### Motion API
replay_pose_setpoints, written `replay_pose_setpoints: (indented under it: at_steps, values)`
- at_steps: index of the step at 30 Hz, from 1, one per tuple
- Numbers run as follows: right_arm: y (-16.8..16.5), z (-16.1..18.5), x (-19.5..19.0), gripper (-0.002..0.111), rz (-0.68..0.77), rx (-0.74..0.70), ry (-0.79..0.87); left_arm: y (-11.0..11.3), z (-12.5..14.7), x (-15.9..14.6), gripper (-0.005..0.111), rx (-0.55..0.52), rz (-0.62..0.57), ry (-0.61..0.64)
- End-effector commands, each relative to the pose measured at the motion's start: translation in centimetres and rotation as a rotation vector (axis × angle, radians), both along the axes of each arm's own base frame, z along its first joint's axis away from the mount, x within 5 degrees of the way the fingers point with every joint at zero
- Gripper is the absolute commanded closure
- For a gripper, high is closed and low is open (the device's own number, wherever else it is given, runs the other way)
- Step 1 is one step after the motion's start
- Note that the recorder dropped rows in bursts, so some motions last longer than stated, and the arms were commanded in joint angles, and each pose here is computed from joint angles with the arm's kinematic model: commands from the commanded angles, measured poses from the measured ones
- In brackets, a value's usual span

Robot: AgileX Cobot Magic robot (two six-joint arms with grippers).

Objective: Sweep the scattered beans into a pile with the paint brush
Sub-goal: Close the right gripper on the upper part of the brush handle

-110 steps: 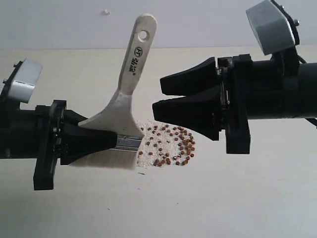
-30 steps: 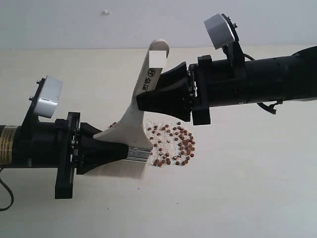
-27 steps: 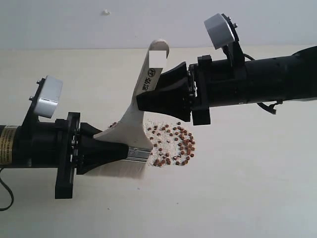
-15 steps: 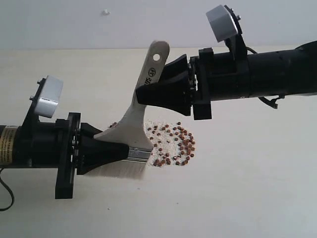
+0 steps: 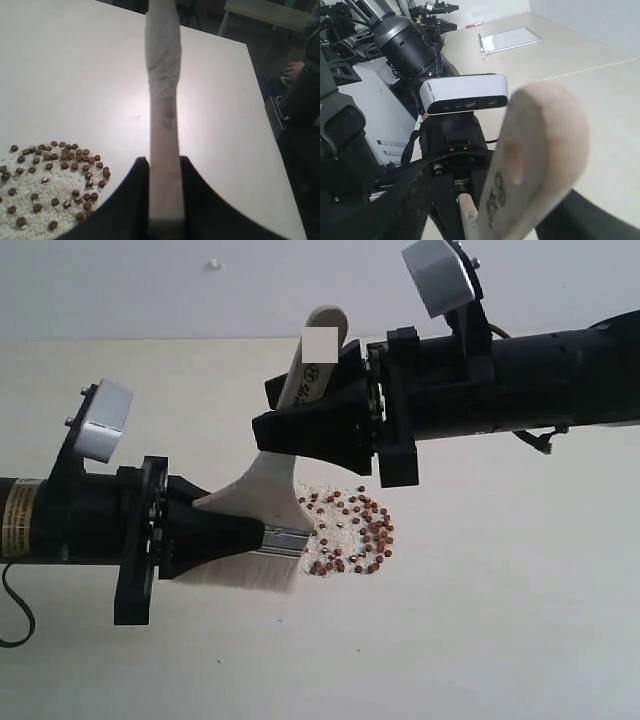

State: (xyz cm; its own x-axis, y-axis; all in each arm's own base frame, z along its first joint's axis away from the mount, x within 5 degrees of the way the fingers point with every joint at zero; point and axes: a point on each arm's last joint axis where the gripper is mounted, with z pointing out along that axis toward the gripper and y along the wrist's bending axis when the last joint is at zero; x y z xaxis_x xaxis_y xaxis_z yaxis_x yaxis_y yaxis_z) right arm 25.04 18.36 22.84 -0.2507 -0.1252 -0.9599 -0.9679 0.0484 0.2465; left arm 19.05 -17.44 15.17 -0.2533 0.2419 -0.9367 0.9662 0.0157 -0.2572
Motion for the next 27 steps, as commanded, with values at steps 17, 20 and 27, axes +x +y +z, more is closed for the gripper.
replay_pose_setpoints:
  at_steps: [17,20,27]
  values:
    - [0.11,0.69,0.12,0.108,0.006,0.020,-0.023,-0.15,0.14,-0.15,0.107,-0.011,-0.025,0.008]
    - [0.11,0.69,0.12,0.108,0.006,0.020,-0.023,-0.15,0.14,-0.15,0.107,-0.011,-0.025,0.008]
    - [0.18,0.97,0.30,0.108,0.007,0.024,-0.039,-0.15,0.14,-0.15,0.107,-0.011,-0.025,0.008]
